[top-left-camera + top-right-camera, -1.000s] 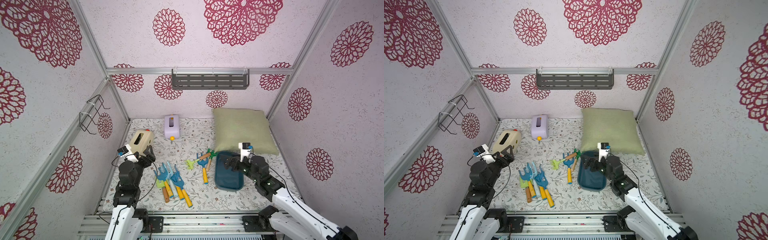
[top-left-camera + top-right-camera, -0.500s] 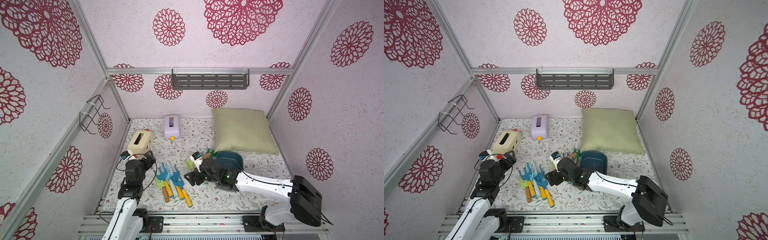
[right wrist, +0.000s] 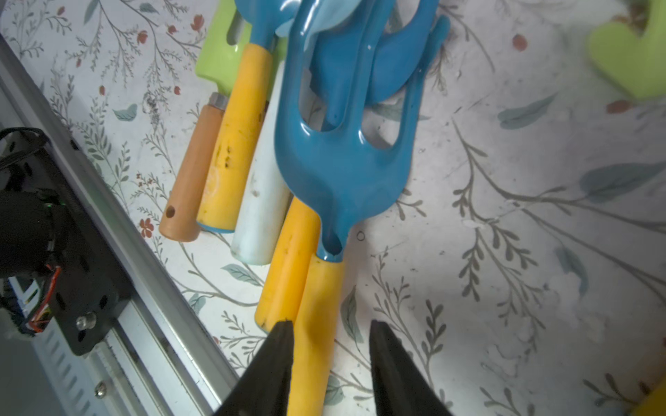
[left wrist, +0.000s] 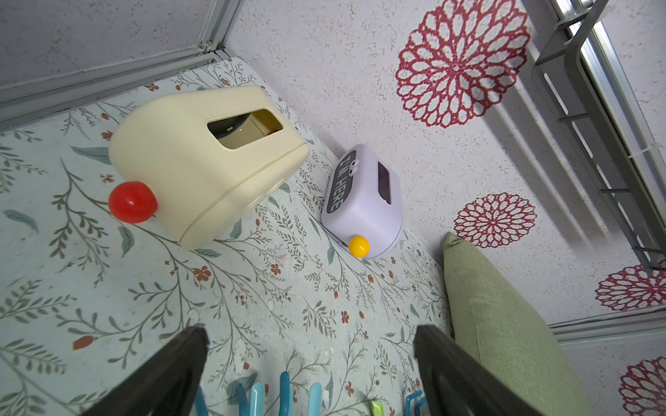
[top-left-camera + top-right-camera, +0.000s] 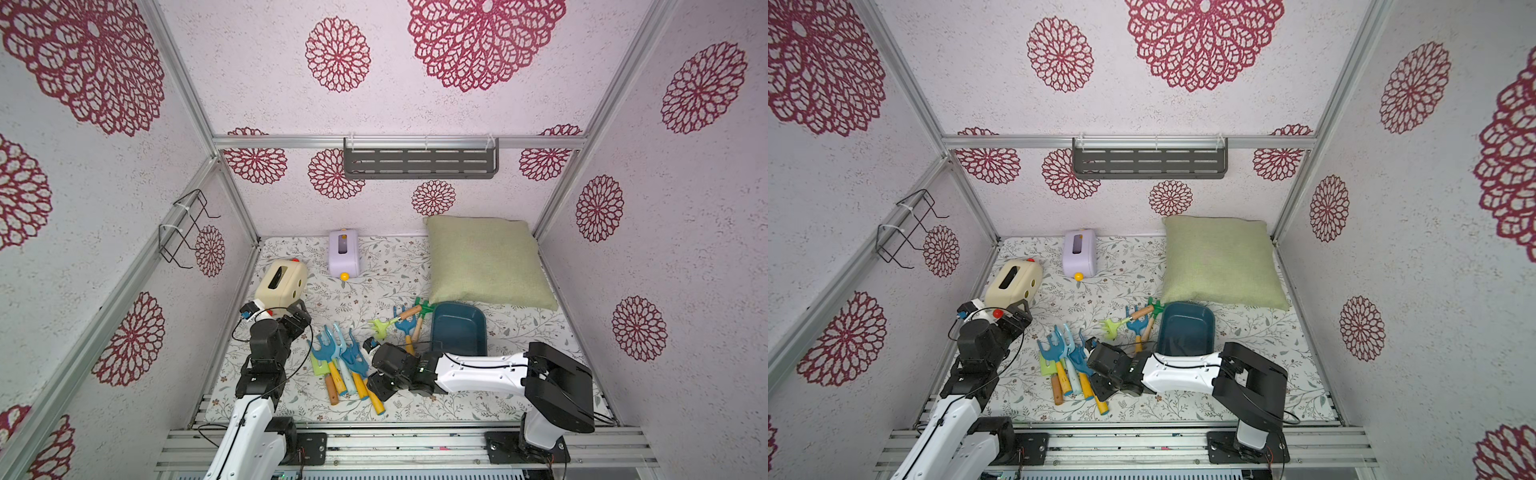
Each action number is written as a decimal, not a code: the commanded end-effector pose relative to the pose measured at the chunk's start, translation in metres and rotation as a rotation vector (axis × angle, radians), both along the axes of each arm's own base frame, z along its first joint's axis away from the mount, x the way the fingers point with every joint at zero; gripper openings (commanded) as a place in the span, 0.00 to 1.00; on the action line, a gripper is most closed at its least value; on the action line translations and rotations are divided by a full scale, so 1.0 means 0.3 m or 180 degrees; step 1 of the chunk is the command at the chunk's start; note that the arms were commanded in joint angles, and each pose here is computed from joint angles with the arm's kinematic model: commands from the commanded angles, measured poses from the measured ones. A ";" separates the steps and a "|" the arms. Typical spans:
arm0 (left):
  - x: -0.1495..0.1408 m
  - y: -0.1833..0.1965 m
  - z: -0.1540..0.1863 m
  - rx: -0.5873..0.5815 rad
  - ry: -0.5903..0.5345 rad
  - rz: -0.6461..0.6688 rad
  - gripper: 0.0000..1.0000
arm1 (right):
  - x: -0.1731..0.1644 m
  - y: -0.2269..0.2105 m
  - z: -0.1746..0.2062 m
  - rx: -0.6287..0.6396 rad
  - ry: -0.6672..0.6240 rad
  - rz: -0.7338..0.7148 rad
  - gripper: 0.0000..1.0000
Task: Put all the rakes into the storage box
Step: Pick up the rake at the center of the board, then place the rake in the storage box.
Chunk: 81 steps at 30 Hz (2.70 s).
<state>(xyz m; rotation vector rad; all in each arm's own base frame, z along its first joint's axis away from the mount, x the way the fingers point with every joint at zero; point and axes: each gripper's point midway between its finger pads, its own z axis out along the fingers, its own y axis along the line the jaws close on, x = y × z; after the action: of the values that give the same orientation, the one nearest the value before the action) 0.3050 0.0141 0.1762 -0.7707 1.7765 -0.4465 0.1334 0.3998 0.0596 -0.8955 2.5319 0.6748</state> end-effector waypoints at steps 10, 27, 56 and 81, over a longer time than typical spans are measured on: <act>0.005 0.000 0.015 -0.0028 -0.0096 -0.0011 0.97 | -0.028 0.026 -0.061 -0.0100 0.0141 -0.0082 0.35; 0.005 -0.004 0.014 -0.0030 -0.0112 -0.0033 0.97 | 0.058 -0.025 0.079 -0.0044 -0.0220 -0.0493 0.14; 0.015 -0.007 -0.008 -0.0054 -0.0086 -0.0043 0.97 | 0.295 -0.752 0.201 0.0643 -0.0112 -0.2518 0.16; 0.019 -0.007 -0.011 -0.0063 -0.0080 -0.0040 0.97 | 0.228 -0.719 0.007 0.0504 0.0413 -0.2475 0.25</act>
<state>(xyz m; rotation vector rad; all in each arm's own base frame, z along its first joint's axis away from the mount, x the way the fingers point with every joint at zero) 0.3093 0.0103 0.1701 -0.7662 1.7801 -0.4756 0.1980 0.1763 0.0509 0.2085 2.6238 0.6070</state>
